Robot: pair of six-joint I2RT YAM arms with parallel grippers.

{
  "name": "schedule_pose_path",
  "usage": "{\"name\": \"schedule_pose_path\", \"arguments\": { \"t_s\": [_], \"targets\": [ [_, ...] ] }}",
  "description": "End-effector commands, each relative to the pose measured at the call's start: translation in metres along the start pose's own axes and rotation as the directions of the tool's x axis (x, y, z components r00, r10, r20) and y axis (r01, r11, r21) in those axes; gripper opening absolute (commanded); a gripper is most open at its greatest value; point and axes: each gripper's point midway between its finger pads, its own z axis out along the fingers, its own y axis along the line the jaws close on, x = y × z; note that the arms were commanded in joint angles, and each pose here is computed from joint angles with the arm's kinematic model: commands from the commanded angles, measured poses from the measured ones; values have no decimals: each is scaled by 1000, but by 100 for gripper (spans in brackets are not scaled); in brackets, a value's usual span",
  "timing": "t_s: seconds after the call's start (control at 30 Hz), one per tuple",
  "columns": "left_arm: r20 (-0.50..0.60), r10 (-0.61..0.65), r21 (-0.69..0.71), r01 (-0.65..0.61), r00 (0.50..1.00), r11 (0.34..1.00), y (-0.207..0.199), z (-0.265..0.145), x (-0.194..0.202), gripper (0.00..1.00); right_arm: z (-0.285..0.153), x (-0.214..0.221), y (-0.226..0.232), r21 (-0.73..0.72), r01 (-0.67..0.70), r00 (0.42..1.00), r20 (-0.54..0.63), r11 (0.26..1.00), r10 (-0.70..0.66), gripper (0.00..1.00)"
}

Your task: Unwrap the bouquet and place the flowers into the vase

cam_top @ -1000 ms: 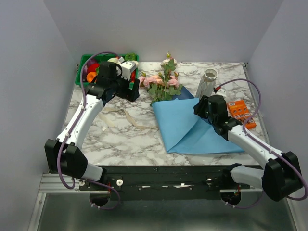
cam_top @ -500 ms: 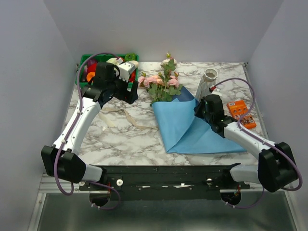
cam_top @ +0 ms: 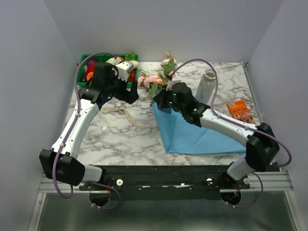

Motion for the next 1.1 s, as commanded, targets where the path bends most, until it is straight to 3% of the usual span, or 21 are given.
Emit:
{"name": "schedule_pose_path", "arguments": {
  "t_s": [0.0, 0.07, 0.43, 0.53, 0.57, 0.67, 0.7, 0.77, 0.8, 0.87, 0.9, 0.93, 1.03, 1.07],
  "targets": [
    [97, -56, -153, 70, 994, 986, 16, -30, -22, 99, 37, 28, 55, -120, 56, 994, -86, 991, -66, 1],
    [126, -80, -215, 106, 989, 971, 24, -43, -22, 99, 49, 23, 76, -165, 42, 995, -83, 985, -56, 1],
    [195, -72, -474, 159, 978, 866, 59, -139, -10, 99, 117, 87, 184, -404, 12, 972, -208, 915, -105, 3],
    [196, -72, -494, 162, 978, 854, 59, -150, -6, 99, 119, 95, 200, -448, 2, 967, -226, 894, -115, 16],
    [196, -74, -495, 164, 978, 853, 59, -151, -5, 99, 119, 96, 205, -466, -3, 965, -234, 885, -120, 39],
    [181, -97, -493, 176, 979, 852, 60, -148, -1, 99, 116, 98, 196, -433, 9, 965, -233, 901, -121, 72],
    [179, -100, -495, 178, 979, 850, 61, -148, 0, 99, 104, 75, 199, -428, 22, 976, -188, 903, -113, 75],
    [175, -101, -483, 175, 979, 858, 62, -141, -1, 99, 97, 75, 174, -360, 54, 976, -179, 931, -125, 80],
    [174, -102, -473, 174, 979, 864, 62, -137, -1, 99, 78, 41, 171, -351, 55, 987, -124, 935, -105, 82],
    [154, -107, -405, 162, 982, 900, 55, -122, -5, 99, 61, 20, 153, -301, 52, 994, -81, 952, -79, 83],
    [146, -112, -368, 159, 983, 916, 52, -115, -6, 99, 55, 30, 126, -254, 45, 991, -109, 966, -75, 84],
    [142, -115, -298, 153, 983, 942, 42, -106, -9, 99, 32, -1, 123, -239, 38, 998, -39, 970, -49, 84],
    [102, -125, -137, 138, 987, 981, 30, -71, -6, 99, -6, -24, 84, -155, 13, 1000, 29, 988, -9, 84],
    [46, -156, -16, 156, 987, 988, 17, -48, 5, 99, -15, -28, 71, -112, 11, 999, 51, 994, -5, 84]
  ]
}}
